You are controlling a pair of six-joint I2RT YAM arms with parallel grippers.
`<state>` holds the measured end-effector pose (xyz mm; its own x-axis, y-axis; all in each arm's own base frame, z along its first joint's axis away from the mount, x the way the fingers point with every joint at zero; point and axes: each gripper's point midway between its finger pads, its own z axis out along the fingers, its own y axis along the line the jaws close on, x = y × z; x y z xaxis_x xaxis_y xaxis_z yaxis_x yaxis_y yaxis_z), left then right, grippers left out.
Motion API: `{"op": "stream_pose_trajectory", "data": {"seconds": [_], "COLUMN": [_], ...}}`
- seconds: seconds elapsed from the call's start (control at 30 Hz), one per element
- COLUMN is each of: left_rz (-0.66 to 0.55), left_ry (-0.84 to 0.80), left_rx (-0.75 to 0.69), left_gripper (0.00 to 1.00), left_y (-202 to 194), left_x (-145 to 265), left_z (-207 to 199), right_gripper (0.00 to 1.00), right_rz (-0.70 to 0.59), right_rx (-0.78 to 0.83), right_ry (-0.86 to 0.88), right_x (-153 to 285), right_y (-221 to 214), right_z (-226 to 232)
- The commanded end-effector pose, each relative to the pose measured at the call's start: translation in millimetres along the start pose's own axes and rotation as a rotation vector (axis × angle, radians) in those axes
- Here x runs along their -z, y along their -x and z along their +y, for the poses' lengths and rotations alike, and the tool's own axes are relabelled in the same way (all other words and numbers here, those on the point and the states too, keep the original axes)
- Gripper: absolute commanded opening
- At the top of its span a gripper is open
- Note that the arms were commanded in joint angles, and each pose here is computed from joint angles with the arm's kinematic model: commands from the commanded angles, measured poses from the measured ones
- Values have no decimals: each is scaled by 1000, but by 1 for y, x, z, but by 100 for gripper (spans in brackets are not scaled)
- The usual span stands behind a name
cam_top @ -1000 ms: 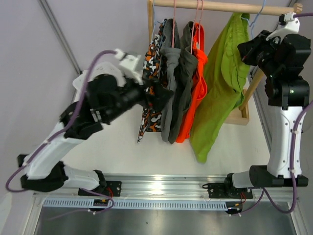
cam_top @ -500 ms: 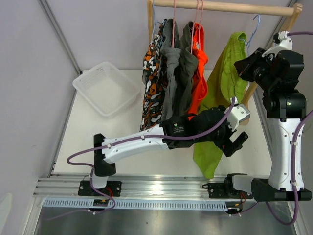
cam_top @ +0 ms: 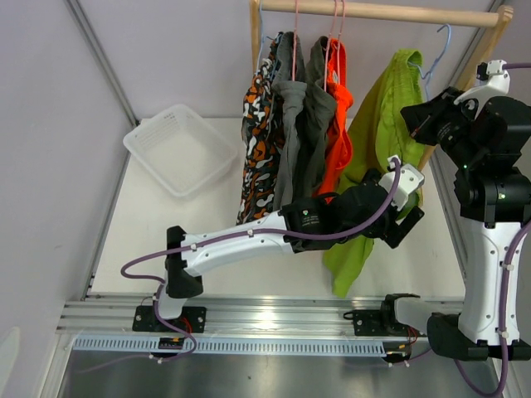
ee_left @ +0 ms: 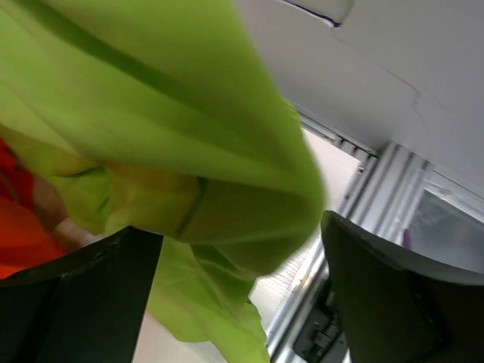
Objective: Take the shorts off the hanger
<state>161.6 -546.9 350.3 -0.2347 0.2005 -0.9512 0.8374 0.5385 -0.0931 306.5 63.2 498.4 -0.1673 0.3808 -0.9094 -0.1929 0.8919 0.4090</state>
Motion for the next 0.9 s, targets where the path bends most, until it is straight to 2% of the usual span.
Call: {"op": "stream_pose_trajectory", "data": {"seconds": [0.0, 0.03, 0.13, 0.17, 0.2, 0.3, 0.4, 0.43, 0.47, 0.5, 0.53, 0.57, 0.6, 0.7, 0.87], "left_rz": [-77, -83, -92, -96, -93, -78, -72, -70, -44, -32, -50, -4, 4, 31, 34], "left_ry": [104, 127, 195, 207, 215, 200, 198, 162, 174, 138, 118, 124, 96, 107, 149], "left_rx": [-18, -21, -32, -32, -32, -42, -64, -77, -92, -105, -80, -72, -65, -49, -70], "left_gripper": [83, 78, 40, 9, 0, 0, 0, 0, 0, 0, 0, 0, 0, 0, 0], "left_y": [16, 16, 16, 16, 15, 10, -4, -13, -35, -57, -54, -85, -96, -122, -128], "left_x": [-5, -6, -8, -9, -9, -3, 22, 41, 47, 57, 74, 76, 87, 104, 100], "left_z": [15, 18, 30, 32, 34, 27, 6, -14, -18, -41, -48, -50, -66, -76, -72], "right_gripper": [0, 0, 0, 0, 0, 0, 0, 0, 0, 0, 0, 0, 0, 0, 0], "right_rz": [-91, -92, -88, -87, -87, -84, -81, -79, -81, -79, -72, -78, -73, -64, -49], "right_rx": [7, 5, -3, -5, -5, -6, -9, -9, -9, -4, -4, -1, -3, -6, -34], "right_ry": [91, 97, 107, 109, 109, 95, 76, 71, 69, 64, 54, 52, 48, 46, 18], "right_x": [18, 19, 22, 22, 22, 19, 13, 12, 11, 8, 6, 6, 5, 0, 7], "right_y": [28, 28, 27, 27, 27, 26, 26, 26, 27, 28, 27, 30, 29, 27, 23], "right_z": [26, 27, 30, 30, 30, 26, 20, 18, 18, 17, 15, 15, 14, 12, 5]}}
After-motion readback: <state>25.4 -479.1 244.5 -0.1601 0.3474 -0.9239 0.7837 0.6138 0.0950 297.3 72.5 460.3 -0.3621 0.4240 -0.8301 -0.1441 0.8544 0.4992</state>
